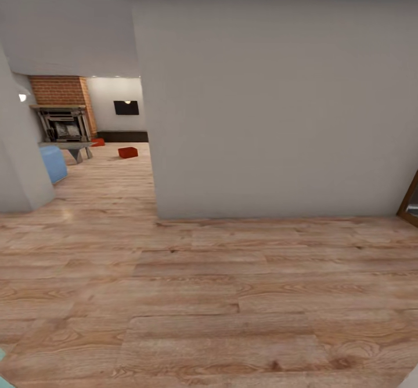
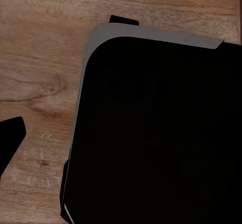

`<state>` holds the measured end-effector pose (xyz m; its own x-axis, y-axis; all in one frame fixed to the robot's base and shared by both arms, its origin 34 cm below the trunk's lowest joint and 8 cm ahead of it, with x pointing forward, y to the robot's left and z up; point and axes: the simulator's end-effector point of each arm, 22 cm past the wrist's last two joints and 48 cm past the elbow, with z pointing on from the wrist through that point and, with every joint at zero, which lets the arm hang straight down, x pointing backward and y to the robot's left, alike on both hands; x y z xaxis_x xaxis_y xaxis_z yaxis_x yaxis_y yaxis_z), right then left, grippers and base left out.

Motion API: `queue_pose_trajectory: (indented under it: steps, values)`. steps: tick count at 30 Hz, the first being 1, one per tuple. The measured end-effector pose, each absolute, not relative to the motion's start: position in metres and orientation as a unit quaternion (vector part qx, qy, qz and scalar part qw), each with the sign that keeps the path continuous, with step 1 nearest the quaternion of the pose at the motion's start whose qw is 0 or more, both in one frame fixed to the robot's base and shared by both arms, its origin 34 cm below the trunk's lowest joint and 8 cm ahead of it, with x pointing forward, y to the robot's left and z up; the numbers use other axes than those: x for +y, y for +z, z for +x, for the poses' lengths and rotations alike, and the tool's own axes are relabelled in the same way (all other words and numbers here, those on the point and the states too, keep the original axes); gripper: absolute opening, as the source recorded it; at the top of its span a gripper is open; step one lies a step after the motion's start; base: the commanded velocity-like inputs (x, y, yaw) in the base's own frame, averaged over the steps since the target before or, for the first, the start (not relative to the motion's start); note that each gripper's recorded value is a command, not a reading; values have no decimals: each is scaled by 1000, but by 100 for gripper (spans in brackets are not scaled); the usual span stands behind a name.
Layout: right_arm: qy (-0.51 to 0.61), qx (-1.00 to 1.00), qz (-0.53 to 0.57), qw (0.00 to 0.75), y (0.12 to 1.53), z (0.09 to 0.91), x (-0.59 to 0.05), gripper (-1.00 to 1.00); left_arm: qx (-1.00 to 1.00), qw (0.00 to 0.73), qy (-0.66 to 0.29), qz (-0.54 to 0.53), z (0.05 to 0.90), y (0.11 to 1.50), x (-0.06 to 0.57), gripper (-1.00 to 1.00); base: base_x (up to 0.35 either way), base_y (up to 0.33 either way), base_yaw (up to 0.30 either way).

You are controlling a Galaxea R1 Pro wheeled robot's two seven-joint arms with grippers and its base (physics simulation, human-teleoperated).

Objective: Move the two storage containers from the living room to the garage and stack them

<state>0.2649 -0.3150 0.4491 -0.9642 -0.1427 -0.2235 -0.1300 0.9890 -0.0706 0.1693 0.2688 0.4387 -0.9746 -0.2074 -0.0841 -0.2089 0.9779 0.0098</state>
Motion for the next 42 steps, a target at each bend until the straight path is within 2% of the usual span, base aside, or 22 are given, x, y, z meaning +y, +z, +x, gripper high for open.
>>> queue_pose_trajectory:
  steps: [32, 42]
  values:
    - [-28, 991, -65, 111, 449, 263, -316, 100, 994, 41, 8, -104, 169, 439, 267, 100, 323, 0, 0]
    - [-28, 991, -60, 115, 449, 265, -316, 100, 994, 41, 9, -104, 169, 439, 268, 100, 323, 0, 207]
